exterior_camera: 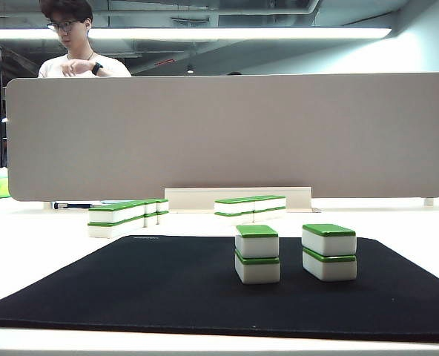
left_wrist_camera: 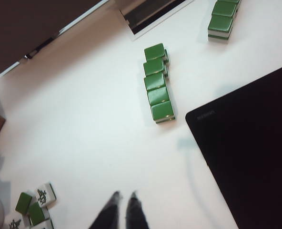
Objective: Take a mahjong tile from the mahjong wall and then place it on the table close to you.
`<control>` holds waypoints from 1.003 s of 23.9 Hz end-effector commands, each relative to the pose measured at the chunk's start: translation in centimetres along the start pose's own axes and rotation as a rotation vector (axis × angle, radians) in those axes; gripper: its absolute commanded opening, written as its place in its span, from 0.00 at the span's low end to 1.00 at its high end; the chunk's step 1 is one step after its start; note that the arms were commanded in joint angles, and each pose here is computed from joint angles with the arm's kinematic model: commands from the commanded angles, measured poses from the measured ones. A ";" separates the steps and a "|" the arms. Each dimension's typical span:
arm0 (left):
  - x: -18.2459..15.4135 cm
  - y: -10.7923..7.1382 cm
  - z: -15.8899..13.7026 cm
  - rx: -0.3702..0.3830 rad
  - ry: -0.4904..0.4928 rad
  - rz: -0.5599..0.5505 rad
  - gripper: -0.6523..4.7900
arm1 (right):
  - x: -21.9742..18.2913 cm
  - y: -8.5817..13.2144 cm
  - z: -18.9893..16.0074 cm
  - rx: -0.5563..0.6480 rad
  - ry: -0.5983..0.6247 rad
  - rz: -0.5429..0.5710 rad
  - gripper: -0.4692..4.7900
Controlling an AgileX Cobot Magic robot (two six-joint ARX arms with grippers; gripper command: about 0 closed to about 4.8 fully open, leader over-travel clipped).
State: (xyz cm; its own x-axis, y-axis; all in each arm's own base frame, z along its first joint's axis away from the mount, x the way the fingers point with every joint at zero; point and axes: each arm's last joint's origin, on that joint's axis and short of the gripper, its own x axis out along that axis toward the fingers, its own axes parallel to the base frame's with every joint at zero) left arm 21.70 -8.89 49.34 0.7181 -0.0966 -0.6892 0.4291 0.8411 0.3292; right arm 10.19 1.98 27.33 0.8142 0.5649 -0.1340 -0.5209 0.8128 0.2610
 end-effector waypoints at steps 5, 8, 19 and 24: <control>1.3 1.3 2.5 -0.091 -0.358 0.125 0.15 | 0.0 0.1 0.3 -0.011 -0.014 0.002 0.09; 1.9 1.1 2.3 -0.114 -0.463 0.155 0.15 | 0.0 0.1 0.3 -0.012 -0.014 0.002 0.09; 7.5 -2.4 -7.5 -0.185 -0.496 0.172 0.15 | 0.0 0.1 0.3 -0.011 -0.014 0.002 0.09; 9.5 -2.9 -13.0 -0.309 -0.395 0.183 0.15 | 0.0 0.1 0.3 -0.011 -0.014 0.002 0.09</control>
State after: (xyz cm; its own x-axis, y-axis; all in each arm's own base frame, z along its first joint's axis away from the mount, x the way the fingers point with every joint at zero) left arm 20.49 -5.64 33.75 0.9374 -0.0819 -0.3385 0.1543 0.9690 0.1930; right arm 10.17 1.98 27.33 0.8141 0.5652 -0.1334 -0.5214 0.8126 0.2605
